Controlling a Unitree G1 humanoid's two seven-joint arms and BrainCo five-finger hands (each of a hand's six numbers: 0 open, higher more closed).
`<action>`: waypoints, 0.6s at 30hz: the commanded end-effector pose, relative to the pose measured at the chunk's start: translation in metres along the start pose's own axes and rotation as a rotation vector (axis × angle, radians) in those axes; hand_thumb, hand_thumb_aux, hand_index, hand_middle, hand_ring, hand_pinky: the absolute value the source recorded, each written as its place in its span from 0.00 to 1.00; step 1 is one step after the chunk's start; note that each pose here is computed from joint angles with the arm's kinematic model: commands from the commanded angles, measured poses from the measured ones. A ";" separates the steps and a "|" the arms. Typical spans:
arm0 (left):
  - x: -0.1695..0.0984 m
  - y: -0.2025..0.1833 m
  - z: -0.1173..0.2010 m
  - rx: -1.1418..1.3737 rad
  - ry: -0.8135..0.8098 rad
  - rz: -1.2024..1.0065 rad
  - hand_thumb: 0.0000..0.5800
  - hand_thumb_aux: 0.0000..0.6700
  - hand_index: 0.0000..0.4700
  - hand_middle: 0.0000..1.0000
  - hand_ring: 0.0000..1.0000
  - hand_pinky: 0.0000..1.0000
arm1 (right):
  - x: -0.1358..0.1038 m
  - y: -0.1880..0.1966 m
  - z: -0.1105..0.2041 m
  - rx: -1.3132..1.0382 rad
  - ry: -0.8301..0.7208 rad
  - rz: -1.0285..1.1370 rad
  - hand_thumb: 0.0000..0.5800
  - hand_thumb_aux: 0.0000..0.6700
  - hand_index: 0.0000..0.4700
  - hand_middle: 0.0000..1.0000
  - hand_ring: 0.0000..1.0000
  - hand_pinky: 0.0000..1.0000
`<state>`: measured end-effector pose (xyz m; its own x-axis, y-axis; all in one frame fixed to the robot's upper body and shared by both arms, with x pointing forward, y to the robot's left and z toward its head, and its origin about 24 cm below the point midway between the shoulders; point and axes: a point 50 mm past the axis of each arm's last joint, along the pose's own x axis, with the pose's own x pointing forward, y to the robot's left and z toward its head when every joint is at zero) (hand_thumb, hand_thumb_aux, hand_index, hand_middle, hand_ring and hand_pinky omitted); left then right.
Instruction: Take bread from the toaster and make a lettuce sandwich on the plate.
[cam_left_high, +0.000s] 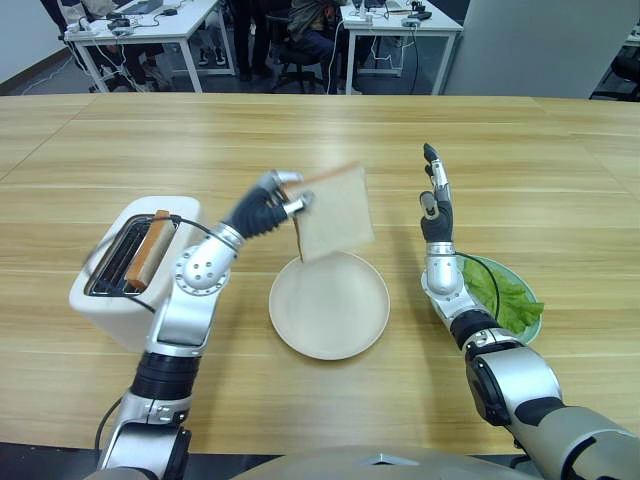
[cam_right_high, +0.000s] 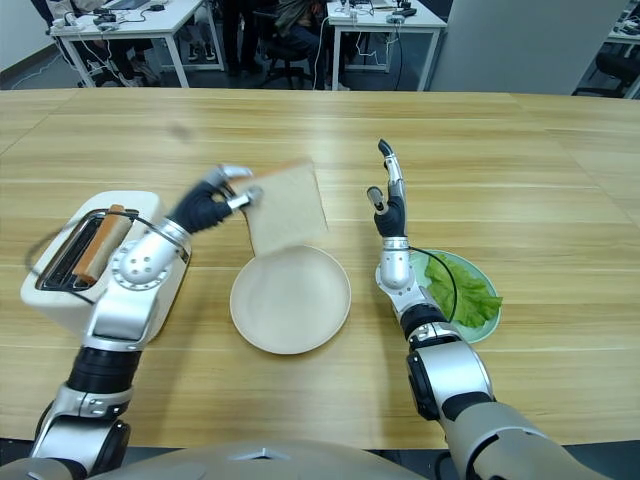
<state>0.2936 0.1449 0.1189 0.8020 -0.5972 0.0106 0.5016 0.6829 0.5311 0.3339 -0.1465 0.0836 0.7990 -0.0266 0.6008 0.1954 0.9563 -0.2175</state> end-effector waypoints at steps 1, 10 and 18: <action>-0.003 -0.020 -0.027 -0.089 0.087 -0.171 1.00 1.00 0.98 1.00 1.00 1.00 | 0.002 0.005 -0.001 0.005 0.024 0.009 0.00 0.00 0.00 0.00 0.00 0.00; -0.002 -0.049 -0.062 -0.068 0.206 -0.244 1.00 1.00 0.98 1.00 1.00 1.00 | -0.002 0.010 0.001 0.010 -0.001 0.048 0.00 0.00 0.00 0.00 0.00 0.00; -0.003 -0.058 -0.070 -0.045 0.225 -0.275 1.00 1.00 0.98 1.00 1.00 1.00 | -0.002 0.012 0.002 0.012 -0.008 0.065 0.00 0.00 0.00 0.00 0.00 0.00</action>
<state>0.2845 0.1372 0.0333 0.6894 -0.6605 -0.2974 0.7133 0.5474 0.4376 0.3340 -0.1366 0.0810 0.8104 0.0210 0.5855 0.1502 0.9585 -0.2423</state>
